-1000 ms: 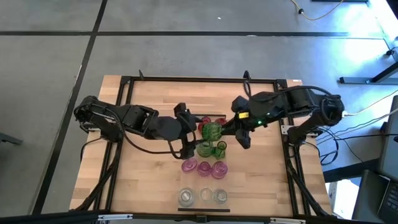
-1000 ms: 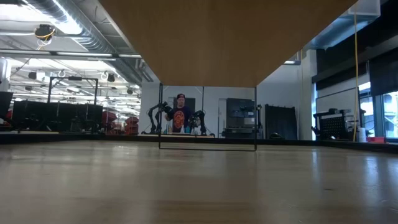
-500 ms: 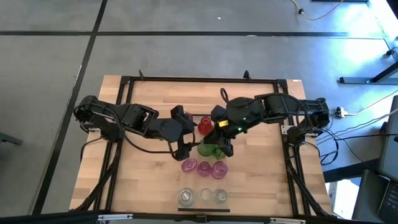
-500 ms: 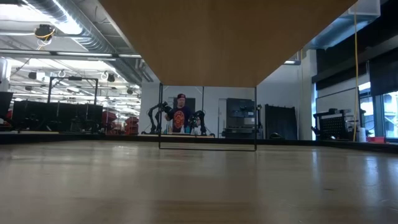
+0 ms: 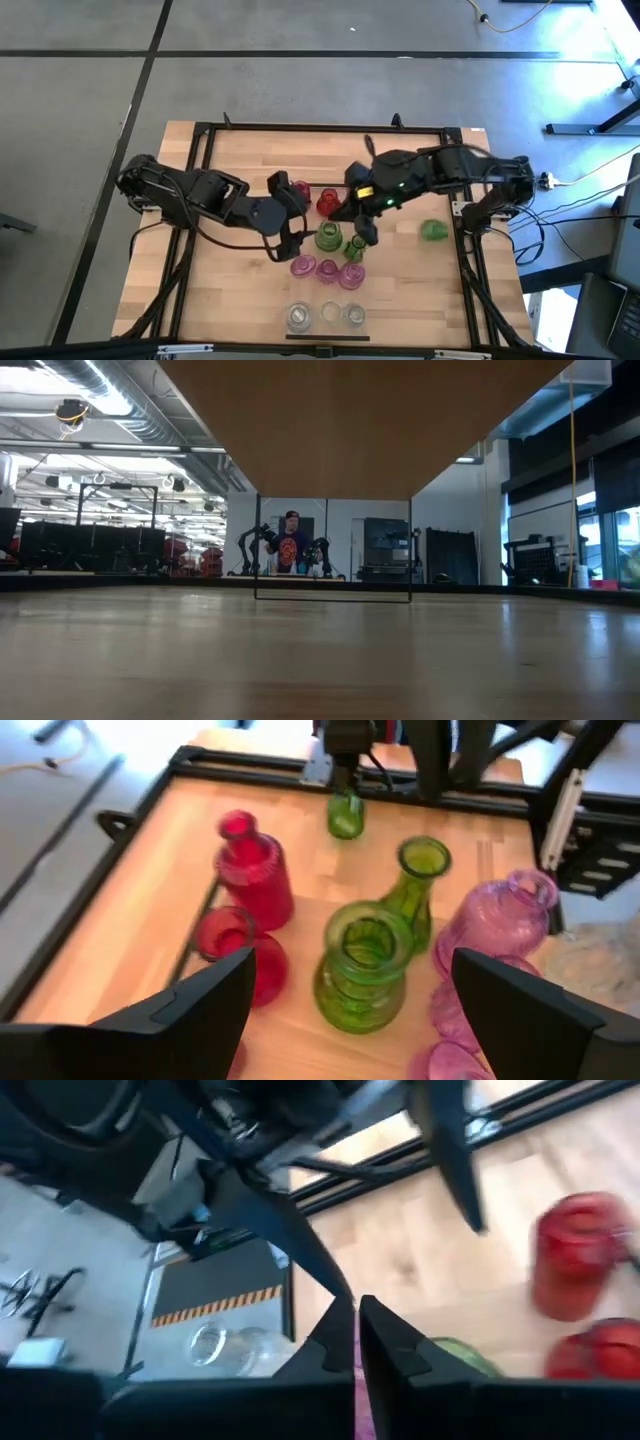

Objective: Sort vases onto shelf
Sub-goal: Put the green vase on the shelf aligned with the other green vases

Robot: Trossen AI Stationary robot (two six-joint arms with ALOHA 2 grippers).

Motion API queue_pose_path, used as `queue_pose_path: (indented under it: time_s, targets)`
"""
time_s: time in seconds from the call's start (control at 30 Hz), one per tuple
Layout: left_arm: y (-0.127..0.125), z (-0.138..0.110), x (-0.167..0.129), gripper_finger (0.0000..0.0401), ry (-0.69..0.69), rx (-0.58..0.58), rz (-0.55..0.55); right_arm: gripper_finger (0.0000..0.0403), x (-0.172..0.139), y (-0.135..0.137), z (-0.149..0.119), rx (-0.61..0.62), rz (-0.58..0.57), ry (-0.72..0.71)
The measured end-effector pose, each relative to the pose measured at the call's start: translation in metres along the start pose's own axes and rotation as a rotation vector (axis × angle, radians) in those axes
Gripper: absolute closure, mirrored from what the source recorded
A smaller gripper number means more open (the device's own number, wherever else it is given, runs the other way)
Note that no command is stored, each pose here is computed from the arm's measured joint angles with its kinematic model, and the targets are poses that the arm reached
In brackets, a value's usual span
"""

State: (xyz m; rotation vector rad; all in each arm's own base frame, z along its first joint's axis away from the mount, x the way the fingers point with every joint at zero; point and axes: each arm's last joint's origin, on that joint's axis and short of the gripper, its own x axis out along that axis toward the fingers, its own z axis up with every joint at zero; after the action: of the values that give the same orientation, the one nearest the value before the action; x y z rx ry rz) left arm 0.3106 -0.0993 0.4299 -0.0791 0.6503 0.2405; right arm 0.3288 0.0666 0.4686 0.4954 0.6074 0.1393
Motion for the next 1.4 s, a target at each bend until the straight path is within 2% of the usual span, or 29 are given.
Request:
queue_pose_path:
  time_s: [0.2,0.4,0.57,0.8,1.0,1.17,1.4]
  targets:
    - [0.006,0.011,-0.019,0.0070,-0.047,-0.011,0.050,0.0397,-0.029,-0.003,-0.004,0.005,-0.119,-0.032]
    - [0.010,0.020,-0.032,0.0071,-0.098,-0.034,0.048,0.0396,-0.056,0.002,-0.009,0.000,-0.178,-0.083]
    - [0.012,0.019,-0.033,0.0071,-0.091,-0.024,0.077,0.0396,-0.064,0.004,-0.019,0.007,-0.246,-0.053]
    - [0.015,0.015,-0.035,0.0071,-0.059,-0.004,0.111,0.0395,-0.070,0.004,-0.038,0.025,-0.437,0.001]
    - [0.016,0.014,-0.035,0.0071,-0.052,0.002,0.116,0.0395,-0.082,-0.007,-0.054,0.134,-0.698,-0.003]
    - [0.027,0.014,-0.051,0.0071,-0.093,-0.009,0.180,0.0395,-0.078,-0.014,-0.059,0.197,-0.772,-0.057]
    - [0.062,0.011,-0.093,0.0071,-0.144,-0.080,0.226,0.0395,-0.070,-0.043,-0.078,0.311,-0.931,-0.094]
